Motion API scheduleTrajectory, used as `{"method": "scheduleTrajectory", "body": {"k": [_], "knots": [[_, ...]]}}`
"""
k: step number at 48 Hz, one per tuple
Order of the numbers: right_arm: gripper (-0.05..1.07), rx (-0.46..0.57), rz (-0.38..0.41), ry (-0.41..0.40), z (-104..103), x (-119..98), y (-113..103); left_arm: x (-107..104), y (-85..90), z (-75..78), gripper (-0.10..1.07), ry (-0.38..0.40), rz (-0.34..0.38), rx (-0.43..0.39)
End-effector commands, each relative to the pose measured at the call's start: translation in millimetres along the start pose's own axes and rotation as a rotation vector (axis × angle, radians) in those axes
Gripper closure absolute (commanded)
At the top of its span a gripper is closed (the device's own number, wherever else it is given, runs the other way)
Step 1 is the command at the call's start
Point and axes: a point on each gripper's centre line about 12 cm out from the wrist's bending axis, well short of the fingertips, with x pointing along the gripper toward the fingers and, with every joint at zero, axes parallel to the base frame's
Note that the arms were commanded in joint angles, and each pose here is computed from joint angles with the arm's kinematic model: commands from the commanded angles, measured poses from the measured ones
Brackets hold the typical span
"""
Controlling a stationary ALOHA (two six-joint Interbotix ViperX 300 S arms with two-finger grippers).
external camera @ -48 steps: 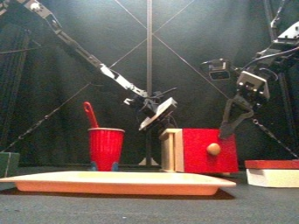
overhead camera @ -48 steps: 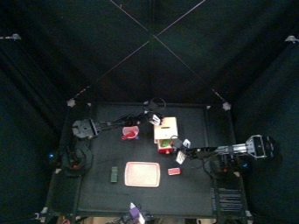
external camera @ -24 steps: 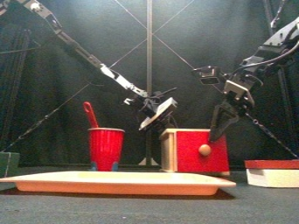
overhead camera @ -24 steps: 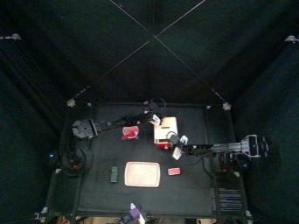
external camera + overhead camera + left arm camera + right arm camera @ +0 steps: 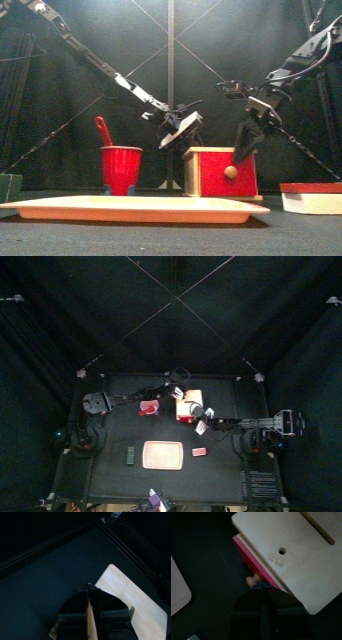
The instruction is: Close drawer
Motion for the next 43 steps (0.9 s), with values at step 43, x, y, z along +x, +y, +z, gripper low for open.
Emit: {"method": "scheduleTrajectory", "body": {"k": [43], "knots": [[0.58,0.036,-0.029,-0.026,23.4,15.0,-14.5,-5.6,-9.0,15.6,0.55,-0.031,-0.020,0.025]]}}
